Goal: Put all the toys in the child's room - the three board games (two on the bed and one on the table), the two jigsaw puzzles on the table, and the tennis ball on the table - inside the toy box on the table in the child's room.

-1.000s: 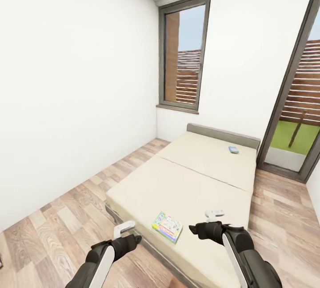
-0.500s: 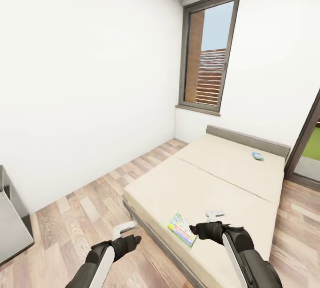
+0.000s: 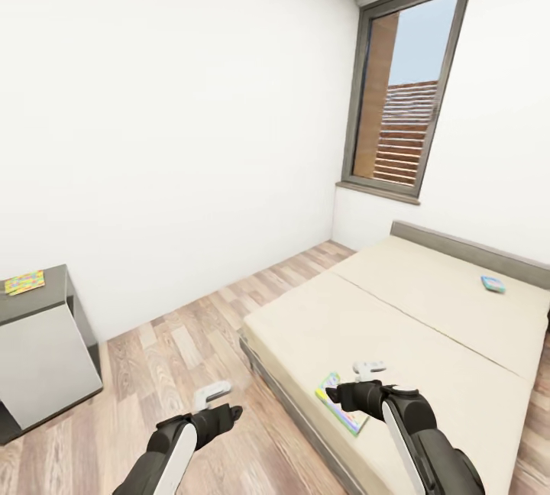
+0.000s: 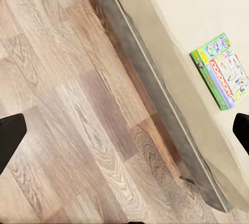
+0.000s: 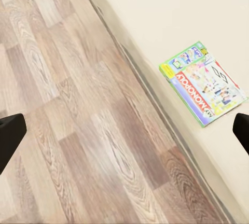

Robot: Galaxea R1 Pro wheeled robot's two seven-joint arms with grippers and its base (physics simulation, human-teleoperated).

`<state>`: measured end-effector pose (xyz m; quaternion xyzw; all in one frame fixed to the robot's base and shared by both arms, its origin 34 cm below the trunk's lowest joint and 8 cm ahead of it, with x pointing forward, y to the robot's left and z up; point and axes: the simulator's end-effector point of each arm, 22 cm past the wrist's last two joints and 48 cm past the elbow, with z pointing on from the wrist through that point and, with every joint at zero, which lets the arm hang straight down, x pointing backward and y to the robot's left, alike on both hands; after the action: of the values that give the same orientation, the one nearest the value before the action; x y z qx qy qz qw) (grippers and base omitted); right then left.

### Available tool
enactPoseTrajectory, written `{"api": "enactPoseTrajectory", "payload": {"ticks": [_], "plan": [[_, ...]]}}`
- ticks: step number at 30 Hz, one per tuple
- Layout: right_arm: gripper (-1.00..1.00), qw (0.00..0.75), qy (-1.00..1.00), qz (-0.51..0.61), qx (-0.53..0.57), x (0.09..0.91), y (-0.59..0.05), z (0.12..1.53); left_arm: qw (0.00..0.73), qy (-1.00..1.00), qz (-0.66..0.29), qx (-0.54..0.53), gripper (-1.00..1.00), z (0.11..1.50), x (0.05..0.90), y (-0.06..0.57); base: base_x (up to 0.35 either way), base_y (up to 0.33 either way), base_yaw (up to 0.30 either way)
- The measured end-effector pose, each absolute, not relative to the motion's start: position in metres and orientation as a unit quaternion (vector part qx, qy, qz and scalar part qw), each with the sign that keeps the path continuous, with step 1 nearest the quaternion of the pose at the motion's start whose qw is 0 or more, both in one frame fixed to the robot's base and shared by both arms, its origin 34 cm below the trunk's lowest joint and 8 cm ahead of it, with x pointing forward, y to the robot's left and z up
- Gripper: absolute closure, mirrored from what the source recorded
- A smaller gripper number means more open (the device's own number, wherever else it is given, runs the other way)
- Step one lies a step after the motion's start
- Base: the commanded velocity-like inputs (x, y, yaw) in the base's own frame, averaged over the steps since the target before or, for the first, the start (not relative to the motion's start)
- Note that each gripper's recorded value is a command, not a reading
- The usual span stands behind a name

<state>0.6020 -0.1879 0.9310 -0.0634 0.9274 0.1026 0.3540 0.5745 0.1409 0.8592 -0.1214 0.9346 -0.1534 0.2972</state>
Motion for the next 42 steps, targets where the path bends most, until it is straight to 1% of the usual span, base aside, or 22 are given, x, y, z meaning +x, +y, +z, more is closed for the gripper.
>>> {"api": "enactPoseTrajectory", "payload": {"ticks": [7,13,27,42], "plan": [[-1.0,0.354,0.928,0.103,-0.063,0.602,-0.188,0.931,0.297,0.935,-0.152,-0.121,-1.0,0.859,0.574,0.141,-0.041,0.0,0.247],[-1.0,0.353,0.928,0.102,-0.06,0.602,-0.192,0.93,0.297,0.935,-0.152,-0.121,-1.0,0.859,0.574,0.141,-0.135,0.0,0.108],[-1.0,0.35,0.931,0.078,-0.061,0.602,-0.226,0.927,0.296,0.935,-0.153,-0.121,-1.0,0.859,0.574,0.141,-0.243,0.0,0.028],[-1.0,0.354,0.93,0.077,-0.064,0.603,-0.225,0.93,0.296,0.935,-0.153,-0.122,-1.0,0.858,0.574,0.141,-0.056,0.0,0.003]]}}
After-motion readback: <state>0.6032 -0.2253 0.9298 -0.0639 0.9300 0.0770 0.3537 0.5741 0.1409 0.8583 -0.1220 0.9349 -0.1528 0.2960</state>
